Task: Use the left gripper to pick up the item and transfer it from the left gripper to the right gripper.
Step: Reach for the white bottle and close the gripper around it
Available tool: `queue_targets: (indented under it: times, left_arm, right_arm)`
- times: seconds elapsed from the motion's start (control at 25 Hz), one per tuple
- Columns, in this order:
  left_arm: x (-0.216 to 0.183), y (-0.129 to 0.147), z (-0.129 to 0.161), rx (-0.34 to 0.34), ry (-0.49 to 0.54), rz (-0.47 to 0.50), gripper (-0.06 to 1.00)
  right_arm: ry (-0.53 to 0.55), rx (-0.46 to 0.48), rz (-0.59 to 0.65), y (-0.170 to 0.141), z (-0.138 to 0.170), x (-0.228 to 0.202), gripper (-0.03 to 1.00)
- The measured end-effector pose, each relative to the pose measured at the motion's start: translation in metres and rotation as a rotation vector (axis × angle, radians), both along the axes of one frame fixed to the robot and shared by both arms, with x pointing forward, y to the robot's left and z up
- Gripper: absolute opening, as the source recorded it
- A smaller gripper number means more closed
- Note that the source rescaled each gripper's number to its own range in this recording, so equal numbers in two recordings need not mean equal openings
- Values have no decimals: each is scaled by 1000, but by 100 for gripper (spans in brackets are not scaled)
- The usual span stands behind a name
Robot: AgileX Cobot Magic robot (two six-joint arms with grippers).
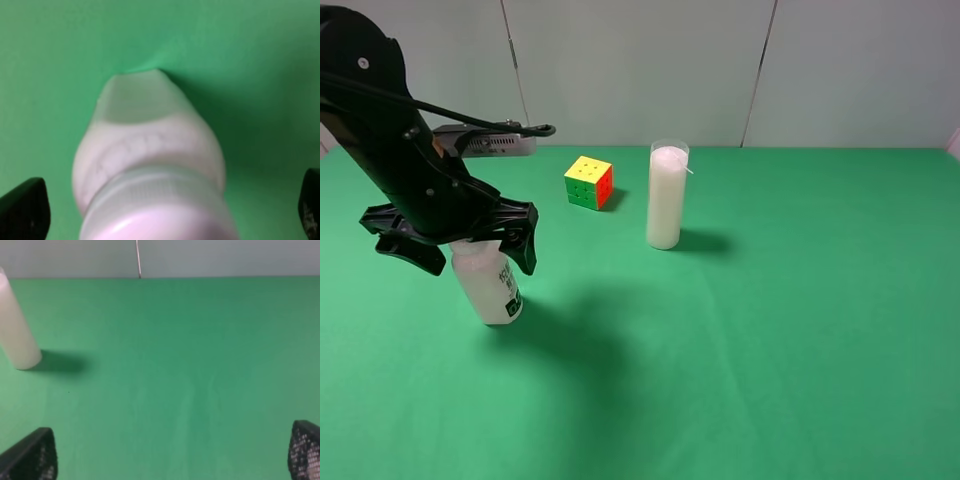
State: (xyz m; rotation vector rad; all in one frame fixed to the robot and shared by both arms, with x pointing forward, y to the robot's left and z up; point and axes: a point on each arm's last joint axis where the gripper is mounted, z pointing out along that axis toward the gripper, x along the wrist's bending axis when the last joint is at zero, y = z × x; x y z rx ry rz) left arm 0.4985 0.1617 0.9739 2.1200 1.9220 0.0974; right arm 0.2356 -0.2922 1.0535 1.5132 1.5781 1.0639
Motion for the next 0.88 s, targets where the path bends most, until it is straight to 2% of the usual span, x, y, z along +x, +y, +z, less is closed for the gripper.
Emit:
queue_targets:
  times: [0.32, 0.52, 0.6, 0.68, 0.88]
  left_arm:
    - [2, 2, -6, 41, 4, -6, 100]
    - [3, 2, -9, 45, 14, -3, 93]
    - [3, 1, -9, 44, 12, -3, 85]
    - [4, 1, -9, 43, 9, -3, 72]
    - [5, 1, -9, 34, -8, -3, 20]
  right_arm:
    - [0, 0, 0, 0, 0, 0, 100]
    - [0, 0, 0, 0, 0, 0, 100]
    - [0, 0, 0, 0, 0, 0, 100]
    - [0, 0, 0, 0, 0, 0, 100]
    - [0, 0, 0, 0, 0, 0, 100]
